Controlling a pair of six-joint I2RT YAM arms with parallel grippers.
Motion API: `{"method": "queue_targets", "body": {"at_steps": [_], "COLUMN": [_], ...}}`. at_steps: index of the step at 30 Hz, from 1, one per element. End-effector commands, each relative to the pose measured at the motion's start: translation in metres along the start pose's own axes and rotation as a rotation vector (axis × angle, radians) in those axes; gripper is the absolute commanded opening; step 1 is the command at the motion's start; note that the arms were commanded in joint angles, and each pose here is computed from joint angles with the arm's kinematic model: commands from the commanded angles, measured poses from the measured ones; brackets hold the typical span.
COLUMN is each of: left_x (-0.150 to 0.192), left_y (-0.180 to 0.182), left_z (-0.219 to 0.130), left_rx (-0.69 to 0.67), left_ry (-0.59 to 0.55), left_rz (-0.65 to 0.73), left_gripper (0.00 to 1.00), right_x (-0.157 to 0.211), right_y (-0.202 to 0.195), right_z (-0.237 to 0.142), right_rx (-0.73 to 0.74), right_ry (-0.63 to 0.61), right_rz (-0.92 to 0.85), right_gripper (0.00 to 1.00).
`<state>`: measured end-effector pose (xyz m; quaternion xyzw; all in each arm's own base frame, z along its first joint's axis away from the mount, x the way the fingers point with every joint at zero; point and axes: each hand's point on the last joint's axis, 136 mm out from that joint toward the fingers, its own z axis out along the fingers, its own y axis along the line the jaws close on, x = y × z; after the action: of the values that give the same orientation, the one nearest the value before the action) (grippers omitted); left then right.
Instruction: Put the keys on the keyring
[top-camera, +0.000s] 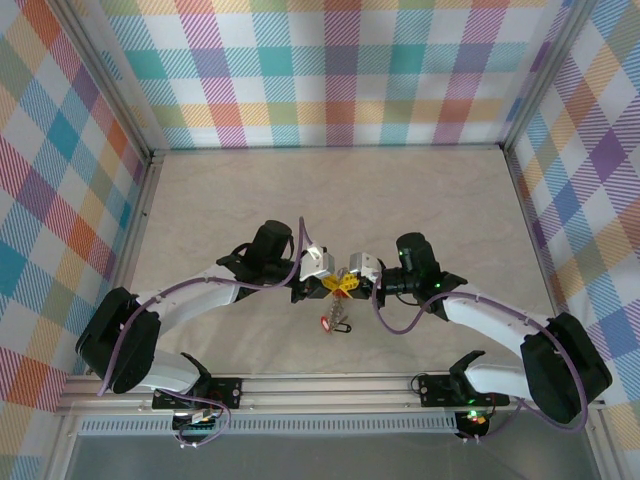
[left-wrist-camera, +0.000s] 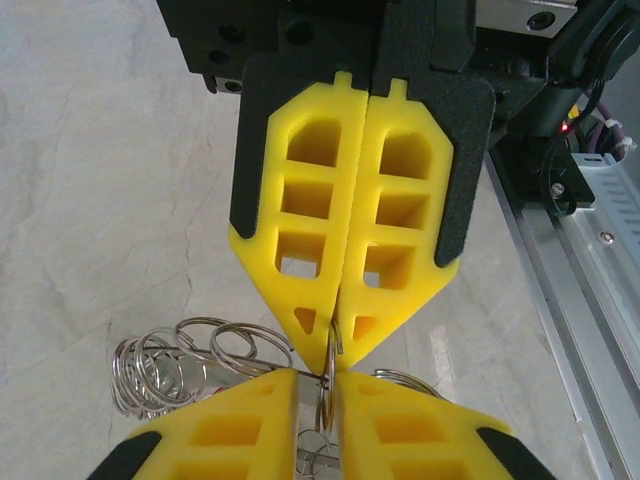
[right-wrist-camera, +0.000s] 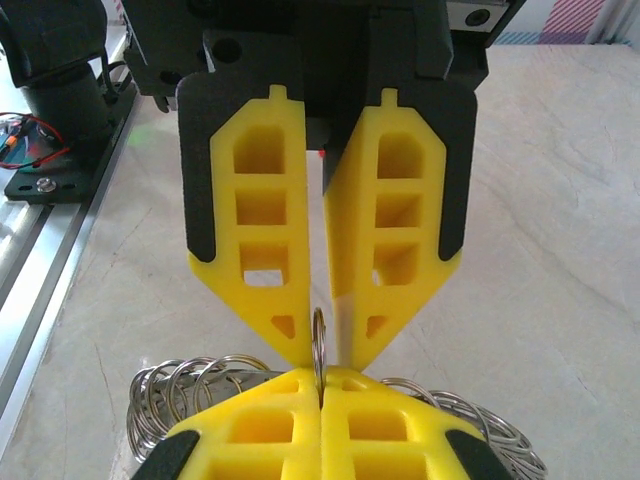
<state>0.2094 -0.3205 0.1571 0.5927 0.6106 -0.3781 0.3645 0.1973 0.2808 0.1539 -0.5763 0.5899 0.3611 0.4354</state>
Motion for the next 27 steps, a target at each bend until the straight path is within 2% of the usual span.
{"method": "queue_targets", "body": {"at_steps": [1,3,5,8,10,12,13,18,22,23,25,26,27], "left_x": [-0.017,-0.014,-0.016,-0.016,-0.014,-0.013,-0.012,-0.016,-0.016,-0.015,-0.018,-0.019,-0.021], "left_y": [-0.006,-0.007,-0.009,-0.003,0.002,0.006,0.007,0.010,0.013,0.015,0.022,0.025,0.031], "left_z": [0.003,0.003,0.002,-0.003,-0.008,-0.014,-0.017,-0.033,-0.052,-0.056,-0.066,-0.071,-0.078], "left_rx": [0.041,0.047,0.054,0.000,-0.044,-0.082,-0.094,-0.153,-0.178,-0.195,-0.238,-0.253,-0.277], "left_ry": [-0.062,-0.056,-0.051,-0.018,0.026,0.067,0.081,0.132,0.169,0.183,0.197,0.201,0.200], "left_rz": [0.052,0.056,0.070,0.081,0.093,0.110,0.117,0.151,0.134,0.136,0.123,0.112,0.090], "left_gripper": [0.12,0.00,0.00,0.00,0.00,0.00,0.00,0.00,0.00,0.00,0.00,0.00,0.00], "right_x": [-0.013,-0.013,-0.011,-0.009,-0.010,-0.017,-0.019,-0.028,-0.038,-0.040,-0.045,-0.045,-0.044], "right_y": [0.002,0.002,0.001,-0.002,-0.005,-0.007,-0.007,-0.014,-0.034,-0.041,-0.058,-0.061,-0.061], "right_z": [0.001,0.001,0.001,-0.001,-0.004,-0.007,-0.009,-0.012,-0.016,-0.019,-0.027,-0.028,-0.028], "right_rx": [-0.024,-0.021,-0.011,0.021,0.048,0.082,0.088,0.136,0.236,0.278,0.386,0.407,0.408], "right_ry": [-0.063,-0.062,-0.052,-0.036,-0.040,-0.077,-0.086,-0.115,-0.151,-0.165,-0.213,-0.227,-0.230], "right_rz": [-0.038,-0.040,-0.042,-0.053,-0.063,-0.081,-0.085,-0.098,-0.029,0.000,0.061,0.077,0.085], "right_gripper": [0.00,0.00,0.00,0.26,0.47,0.60,0.63,0.63,0.64,0.70,0.87,0.91,0.99]}}
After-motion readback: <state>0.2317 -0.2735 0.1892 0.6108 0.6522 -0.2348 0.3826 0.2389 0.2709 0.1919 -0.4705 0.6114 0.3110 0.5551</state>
